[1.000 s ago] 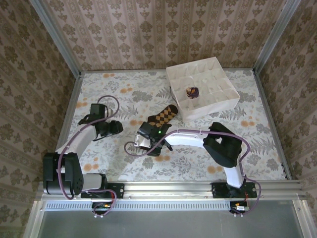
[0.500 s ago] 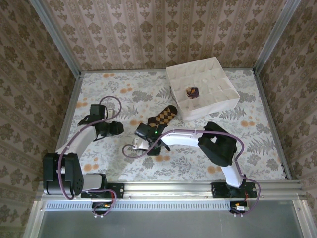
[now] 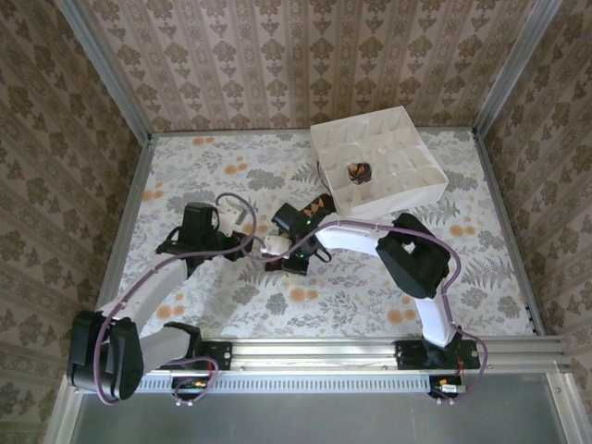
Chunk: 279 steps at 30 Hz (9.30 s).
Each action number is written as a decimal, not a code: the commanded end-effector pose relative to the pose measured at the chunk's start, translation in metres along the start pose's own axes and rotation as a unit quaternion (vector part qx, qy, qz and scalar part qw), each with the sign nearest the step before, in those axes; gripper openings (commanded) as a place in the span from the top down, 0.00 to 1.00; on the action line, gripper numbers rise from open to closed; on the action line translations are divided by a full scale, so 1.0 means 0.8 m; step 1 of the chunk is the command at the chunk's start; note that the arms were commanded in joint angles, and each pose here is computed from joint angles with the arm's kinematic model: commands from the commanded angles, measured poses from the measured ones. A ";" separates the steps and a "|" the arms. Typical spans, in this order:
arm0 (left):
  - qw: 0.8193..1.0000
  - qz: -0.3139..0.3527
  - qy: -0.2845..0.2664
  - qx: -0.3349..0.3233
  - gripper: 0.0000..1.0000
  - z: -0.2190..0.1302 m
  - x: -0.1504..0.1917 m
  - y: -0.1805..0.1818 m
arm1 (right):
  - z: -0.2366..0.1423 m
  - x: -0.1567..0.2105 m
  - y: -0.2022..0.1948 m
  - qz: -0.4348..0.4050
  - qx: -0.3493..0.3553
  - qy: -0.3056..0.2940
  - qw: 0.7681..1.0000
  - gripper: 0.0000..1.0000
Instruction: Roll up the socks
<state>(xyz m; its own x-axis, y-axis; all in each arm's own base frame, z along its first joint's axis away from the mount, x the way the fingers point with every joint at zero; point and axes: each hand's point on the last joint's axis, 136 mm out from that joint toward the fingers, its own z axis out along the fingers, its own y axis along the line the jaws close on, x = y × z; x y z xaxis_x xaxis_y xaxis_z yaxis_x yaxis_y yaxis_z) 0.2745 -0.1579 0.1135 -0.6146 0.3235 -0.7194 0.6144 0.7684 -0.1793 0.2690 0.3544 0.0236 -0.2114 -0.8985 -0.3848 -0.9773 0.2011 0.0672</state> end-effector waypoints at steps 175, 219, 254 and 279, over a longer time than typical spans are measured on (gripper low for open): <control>0.906 0.039 0.108 0.408 1.00 0.079 0.083 -0.205 | -0.103 0.059 0.058 0.101 0.009 -0.257 0.961 0.46; 0.932 0.069 -0.090 0.345 0.63 0.069 0.065 -0.174 | -0.038 0.106 0.054 0.282 -0.137 -0.100 0.944 1.00; 0.959 0.153 -0.019 0.237 0.47 0.107 0.061 -0.156 | -0.005 0.120 0.036 0.421 -0.197 0.054 0.884 1.00; 0.964 -0.055 0.125 0.230 1.00 0.140 0.120 -0.117 | -0.127 0.067 0.004 0.226 0.082 -0.139 0.961 0.66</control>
<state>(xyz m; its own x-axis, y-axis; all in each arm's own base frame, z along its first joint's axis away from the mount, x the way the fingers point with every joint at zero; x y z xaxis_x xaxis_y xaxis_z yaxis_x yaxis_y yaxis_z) 0.2164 -0.2868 0.0321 -0.6210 0.3959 -0.6764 0.7838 0.3186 -0.5331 0.2484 0.2614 0.0890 -0.7434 -0.4810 -0.4648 -0.6540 0.6684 0.3543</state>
